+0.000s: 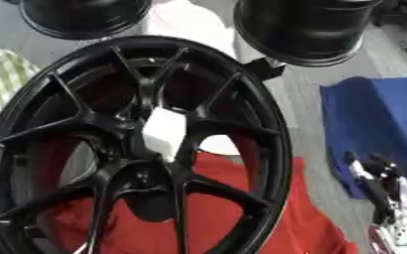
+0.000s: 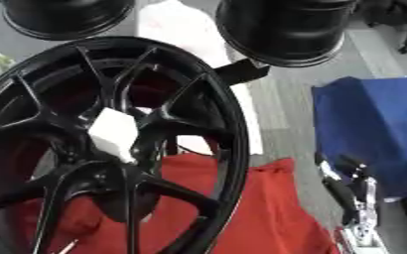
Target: Pull the pin out of the wheel hub.
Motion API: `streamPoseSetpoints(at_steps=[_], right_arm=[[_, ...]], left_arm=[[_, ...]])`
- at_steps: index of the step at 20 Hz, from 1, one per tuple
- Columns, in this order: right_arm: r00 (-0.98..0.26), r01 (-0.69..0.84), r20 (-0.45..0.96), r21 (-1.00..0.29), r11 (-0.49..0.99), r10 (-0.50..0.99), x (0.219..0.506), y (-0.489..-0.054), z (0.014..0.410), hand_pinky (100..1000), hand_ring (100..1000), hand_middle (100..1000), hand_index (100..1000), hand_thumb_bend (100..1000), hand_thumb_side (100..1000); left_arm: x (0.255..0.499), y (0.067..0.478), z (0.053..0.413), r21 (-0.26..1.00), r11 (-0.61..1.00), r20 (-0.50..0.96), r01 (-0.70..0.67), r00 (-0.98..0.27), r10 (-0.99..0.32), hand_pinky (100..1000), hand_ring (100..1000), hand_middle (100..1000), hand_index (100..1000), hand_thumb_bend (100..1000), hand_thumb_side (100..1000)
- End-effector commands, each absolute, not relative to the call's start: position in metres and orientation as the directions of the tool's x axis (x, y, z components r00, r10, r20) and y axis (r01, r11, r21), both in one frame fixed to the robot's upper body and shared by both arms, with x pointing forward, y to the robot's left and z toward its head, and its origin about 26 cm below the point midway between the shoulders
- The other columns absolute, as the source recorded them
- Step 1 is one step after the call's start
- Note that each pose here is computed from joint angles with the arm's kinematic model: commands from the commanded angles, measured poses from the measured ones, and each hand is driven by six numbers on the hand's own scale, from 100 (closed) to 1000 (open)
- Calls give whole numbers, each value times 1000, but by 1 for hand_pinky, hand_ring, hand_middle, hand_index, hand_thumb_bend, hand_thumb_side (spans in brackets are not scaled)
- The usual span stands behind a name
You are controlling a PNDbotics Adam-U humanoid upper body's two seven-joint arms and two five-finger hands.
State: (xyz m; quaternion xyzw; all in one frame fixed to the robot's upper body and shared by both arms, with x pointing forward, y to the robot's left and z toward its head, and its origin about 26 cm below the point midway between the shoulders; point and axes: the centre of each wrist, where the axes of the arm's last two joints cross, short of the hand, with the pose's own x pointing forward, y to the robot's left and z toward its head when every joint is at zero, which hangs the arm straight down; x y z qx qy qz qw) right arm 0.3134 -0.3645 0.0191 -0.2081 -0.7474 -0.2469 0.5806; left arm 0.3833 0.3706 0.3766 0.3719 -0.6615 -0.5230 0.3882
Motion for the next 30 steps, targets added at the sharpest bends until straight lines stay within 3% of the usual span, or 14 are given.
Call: streamPoseSetpoints(at_steps=[1,4,5,6,7,8,9,10,11,12,16,21,25,30], right_arm=[[-270,596,962,138,791,35,316,-369,30,625,750,555,688,574,237],[-274,592,961,145,793,29,318,-368,30,625,750,554,688,573,238],[-274,592,961,145,793,28,318,-368,30,625,750,554,688,573,238],[-275,591,961,146,793,28,318,-368,30,625,750,554,688,572,238],[-275,591,961,146,794,28,318,-368,30,625,750,554,688,572,238],[-275,591,961,146,794,28,318,-368,30,625,750,554,687,572,238],[-275,591,961,145,794,28,318,-368,30,625,750,554,687,572,238],[-274,591,961,145,794,28,318,-368,30,625,750,554,687,572,237],[-274,591,961,145,793,28,317,-368,30,625,750,554,687,573,237],[-274,591,961,145,793,28,317,-368,30,625,750,554,687,572,237],[-276,592,961,148,792,26,318,-368,30,625,750,554,688,572,237],[-276,590,961,154,793,18,318,-367,29,625,750,554,688,572,236],[-277,588,961,158,793,14,319,-365,29,625,751,554,688,573,236],[-282,582,959,165,797,7,320,-363,30,625,751,555,688,572,236]], left_arm=[[382,392,363,973,192,140,-130,-329,-934,616,519,404,502,287,142],[387,404,328,970,222,189,-98,-267,-945,750,723,653,755,353,166],[387,405,320,968,232,200,-93,-263,-944,798,800,773,863,455,565],[387,407,315,966,240,209,-94,-264,-942,815,823,801,889,526,728],[387,408,311,964,248,214,-99,-264,-940,832,840,822,908,553,824],[387,409,308,961,254,219,-108,-261,-940,832,848,836,921,514,895],[386,410,306,957,262,226,-126,-249,-942,824,843,833,917,468,919],[385,412,306,948,273,234,-163,-224,-946,790,817,805,878,309,899],[384,413,307,930,293,252,-222,-196,-948,755,790,775,835,153,854],[383,412,306,901,330,288,-283,-180,-940,708,752,731,787,100,785],[387,390,282,676,614,551,-407,-275,-788,601,642,603,715,100,801],[398,351,214,307,897,845,-318,-344,-411,568,607,568,688,100,889],[402,325,166,46,954,934,-297,-325,-146,570,607,567,686,100,920],[399,308,134,-46,952,942,-302,-331,-60,571,603,563,686,100,919]])
